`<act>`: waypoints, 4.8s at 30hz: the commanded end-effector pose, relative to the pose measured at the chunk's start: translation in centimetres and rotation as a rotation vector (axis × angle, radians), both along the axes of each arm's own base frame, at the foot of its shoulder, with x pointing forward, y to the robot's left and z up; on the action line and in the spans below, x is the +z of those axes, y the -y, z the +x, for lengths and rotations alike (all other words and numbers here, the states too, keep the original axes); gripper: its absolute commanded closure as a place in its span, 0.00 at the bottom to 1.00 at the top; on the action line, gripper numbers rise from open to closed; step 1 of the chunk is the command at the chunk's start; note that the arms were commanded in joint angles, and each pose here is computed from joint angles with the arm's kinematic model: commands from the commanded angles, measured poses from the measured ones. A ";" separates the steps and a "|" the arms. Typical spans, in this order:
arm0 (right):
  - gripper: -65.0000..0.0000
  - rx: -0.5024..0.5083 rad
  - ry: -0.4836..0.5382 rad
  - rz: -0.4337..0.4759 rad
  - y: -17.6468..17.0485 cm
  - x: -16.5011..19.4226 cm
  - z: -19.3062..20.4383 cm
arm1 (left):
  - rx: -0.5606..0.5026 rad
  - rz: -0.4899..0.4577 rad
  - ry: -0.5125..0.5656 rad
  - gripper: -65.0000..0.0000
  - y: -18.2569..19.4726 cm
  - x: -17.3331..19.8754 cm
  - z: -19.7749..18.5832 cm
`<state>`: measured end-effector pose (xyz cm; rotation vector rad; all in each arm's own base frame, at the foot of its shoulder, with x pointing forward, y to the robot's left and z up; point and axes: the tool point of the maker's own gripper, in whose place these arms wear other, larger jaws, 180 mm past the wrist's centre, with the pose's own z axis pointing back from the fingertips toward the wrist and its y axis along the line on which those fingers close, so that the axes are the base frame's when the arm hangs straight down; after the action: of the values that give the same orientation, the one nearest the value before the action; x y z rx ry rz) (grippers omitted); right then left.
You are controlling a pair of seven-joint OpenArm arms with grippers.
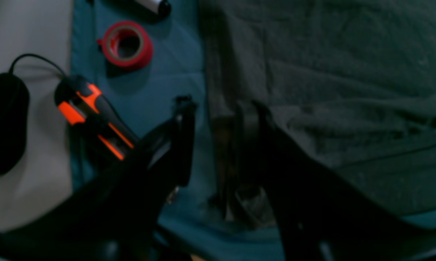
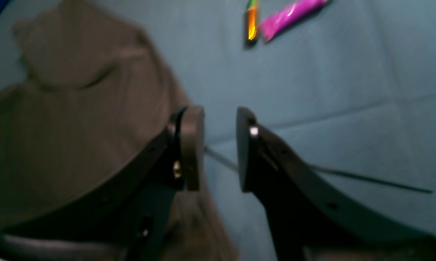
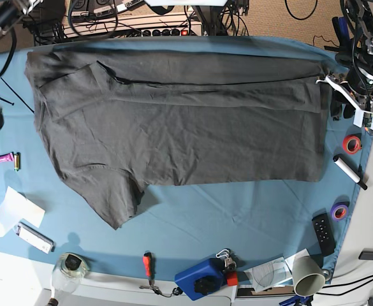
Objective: Fold the T-shirt properly
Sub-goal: 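Release the shirt and move the right gripper toward the sleeve, then grasp the sleeve edge with the right gripper while the left holds the corner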
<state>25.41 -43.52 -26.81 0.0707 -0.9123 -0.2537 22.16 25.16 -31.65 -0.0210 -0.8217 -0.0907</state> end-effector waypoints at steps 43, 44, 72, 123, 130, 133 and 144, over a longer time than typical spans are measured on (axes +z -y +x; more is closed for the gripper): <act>0.76 0.272 -0.259 0.061 -10.3 -11.4 15.4 | -0.019 -0.056 0.013 0.69 1.0 0.8 0.4; 0.78 0.275 -0.260 0.065 -10.6 -11.6 15.4 | -0.017 -0.061 0.015 0.69 1.1 0.8 0.4; 1.00 0.417 -0.280 0.491 -11.7 -7.9 9.7 | -0.001 -0.096 0.035 0.69 1.7 0.7 0.5; 0.69 0.218 0.082 0.104 -5.9 0.9 15.3 | -0.003 -0.098 0.050 0.69 1.8 1.0 0.9; 0.69 0.286 -0.024 0.191 -9.0 -3.4 17.0 | -0.003 -0.098 0.050 0.69 1.8 1.0 0.9; 0.69 0.279 -0.032 0.172 -10.0 -4.5 17.7 | -0.003 -0.099 0.049 0.69 1.8 1.0 0.9; 0.69 0.196 -0.112 0.213 -13.6 -10.1 18.2 | -0.003 -0.098 0.050 0.69 1.8 1.0 0.9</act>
<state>42.47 -29.44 -38.63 0.3411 -0.7135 -0.1819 22.54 23.29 -31.72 -0.1175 -0.8331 -0.0423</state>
